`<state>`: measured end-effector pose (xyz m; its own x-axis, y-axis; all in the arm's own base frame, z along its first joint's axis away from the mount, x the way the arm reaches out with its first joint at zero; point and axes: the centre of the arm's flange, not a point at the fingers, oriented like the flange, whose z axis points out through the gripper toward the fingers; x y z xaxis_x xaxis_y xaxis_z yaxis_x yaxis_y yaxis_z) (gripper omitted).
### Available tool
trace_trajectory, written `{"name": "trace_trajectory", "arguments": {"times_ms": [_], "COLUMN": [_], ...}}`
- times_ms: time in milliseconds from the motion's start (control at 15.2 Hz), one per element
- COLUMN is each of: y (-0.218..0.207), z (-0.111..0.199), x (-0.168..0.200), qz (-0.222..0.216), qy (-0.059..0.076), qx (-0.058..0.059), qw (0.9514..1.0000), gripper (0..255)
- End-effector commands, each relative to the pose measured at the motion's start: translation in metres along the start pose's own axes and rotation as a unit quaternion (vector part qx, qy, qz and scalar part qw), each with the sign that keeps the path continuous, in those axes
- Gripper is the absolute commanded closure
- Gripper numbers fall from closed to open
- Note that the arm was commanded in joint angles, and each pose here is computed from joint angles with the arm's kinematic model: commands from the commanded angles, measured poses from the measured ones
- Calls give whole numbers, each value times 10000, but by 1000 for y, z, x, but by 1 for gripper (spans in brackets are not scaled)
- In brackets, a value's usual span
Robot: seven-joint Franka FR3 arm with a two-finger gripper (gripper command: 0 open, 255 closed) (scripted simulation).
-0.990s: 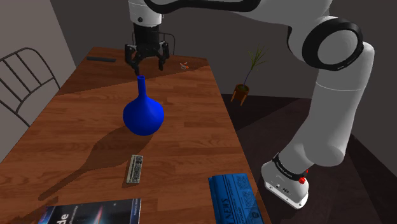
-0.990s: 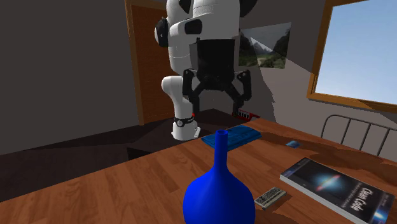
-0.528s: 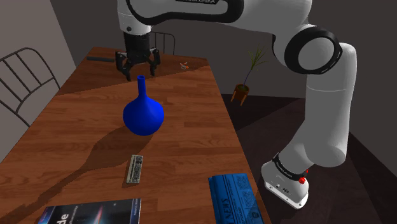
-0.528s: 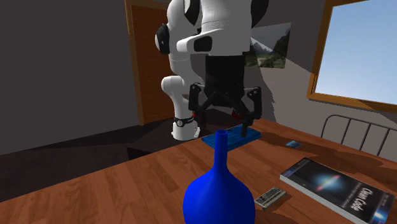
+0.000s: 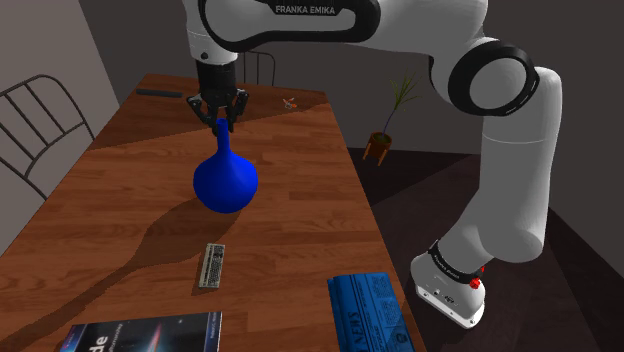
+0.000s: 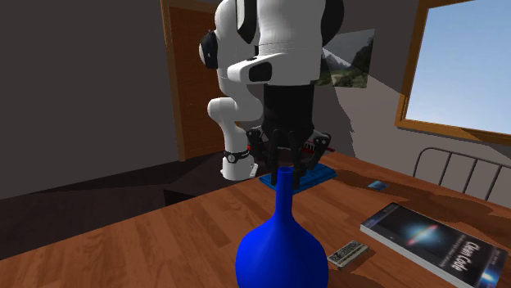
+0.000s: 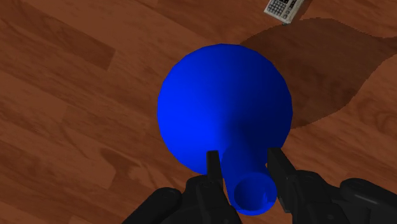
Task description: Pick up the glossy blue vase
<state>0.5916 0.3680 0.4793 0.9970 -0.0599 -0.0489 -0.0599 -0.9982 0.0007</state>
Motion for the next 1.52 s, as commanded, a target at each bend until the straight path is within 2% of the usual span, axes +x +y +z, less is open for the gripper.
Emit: {"name": "trace_trajectory", "arguments": {"times_ms": [0,330,1320,1452], "y": [0,0,0,0], "z": [0,1,-78,-79], "x": [0,0,-4,-4], "qz": [0,0,0,0], "qy": [-1,-2,-2,-2], "qx": [-1,-1,-1,-1], "qw": [10000,10000,10000,10000], "gripper": [255,255,255,255]}}
